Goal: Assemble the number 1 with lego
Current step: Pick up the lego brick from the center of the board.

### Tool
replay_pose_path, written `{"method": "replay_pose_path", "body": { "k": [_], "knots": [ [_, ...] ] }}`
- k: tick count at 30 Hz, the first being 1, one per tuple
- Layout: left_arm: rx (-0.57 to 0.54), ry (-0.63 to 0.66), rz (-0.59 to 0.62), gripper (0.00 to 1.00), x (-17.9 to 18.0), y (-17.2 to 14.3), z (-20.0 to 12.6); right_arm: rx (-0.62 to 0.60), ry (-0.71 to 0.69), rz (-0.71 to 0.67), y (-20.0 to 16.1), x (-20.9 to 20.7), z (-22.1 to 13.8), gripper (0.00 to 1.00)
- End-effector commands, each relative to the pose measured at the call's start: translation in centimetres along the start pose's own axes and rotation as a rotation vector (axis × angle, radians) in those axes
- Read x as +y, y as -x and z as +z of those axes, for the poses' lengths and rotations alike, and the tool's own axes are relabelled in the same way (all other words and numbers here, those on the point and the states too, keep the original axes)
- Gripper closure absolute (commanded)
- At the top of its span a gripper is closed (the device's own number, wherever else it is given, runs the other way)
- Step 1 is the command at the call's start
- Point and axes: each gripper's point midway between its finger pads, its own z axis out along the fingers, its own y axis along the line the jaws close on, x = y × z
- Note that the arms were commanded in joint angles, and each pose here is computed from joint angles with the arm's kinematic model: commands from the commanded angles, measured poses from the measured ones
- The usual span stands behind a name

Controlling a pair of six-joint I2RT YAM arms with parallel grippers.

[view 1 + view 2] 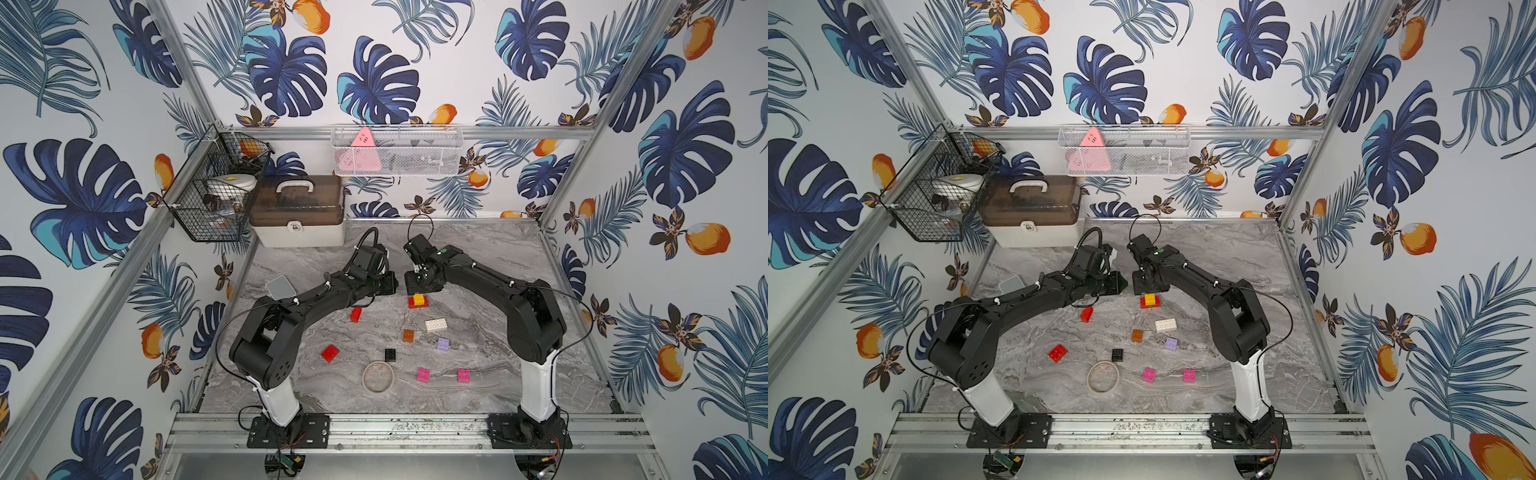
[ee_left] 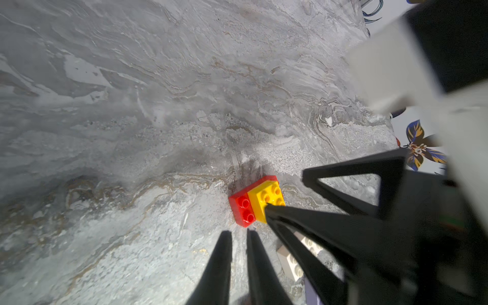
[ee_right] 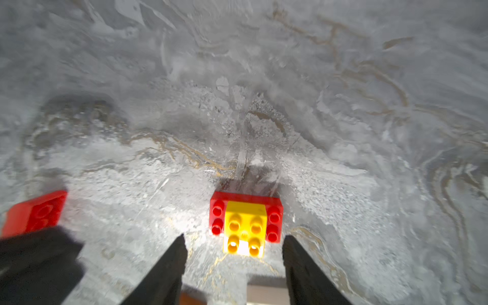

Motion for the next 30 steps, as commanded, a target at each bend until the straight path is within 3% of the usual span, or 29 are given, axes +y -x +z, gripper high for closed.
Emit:
{"method": "replay_pose_path", "body": {
  "k": [1, 3, 8, 13, 20, 30],
  "knots": [
    [-0.025, 0.029, 0.044, 0.79, 0.1, 0.7, -0.7, -0.010, 0.008, 0.003, -0.5, -0.5, -2.4, 0.37],
    [-0.034, 0.051, 0.060, 0.76, 0.3, 0.9, -1.2, -0.017, 0.032, -0.008, -1.3, -0.6, -3.5, 0.38],
    [-0.034, 0.167, 0.072, 0.64, 1.8, 0.7, -3.4, 0.062, 0.133, -0.045, -5.8, -0.5, -4.7, 0.52],
    [-0.018, 0.293, 0.108, 0.50, 3.5, 0.5, -5.6, 0.121, 0.197, 0.012, -10.0, 0.0, -5.3, 0.54],
    [0.003, 0.297, 0.097, 0.49, 4.8, -0.2, -6.4, 0.097, 0.154, 0.085, -12.3, 0.8, -5.3, 0.49],
    [-0.002, 0.312, 0.195, 0.49, 4.3, 0.3, -7.8, 0.075, -0.023, 0.196, -15.0, 0.0, -3.0, 0.46]
  ]
}}
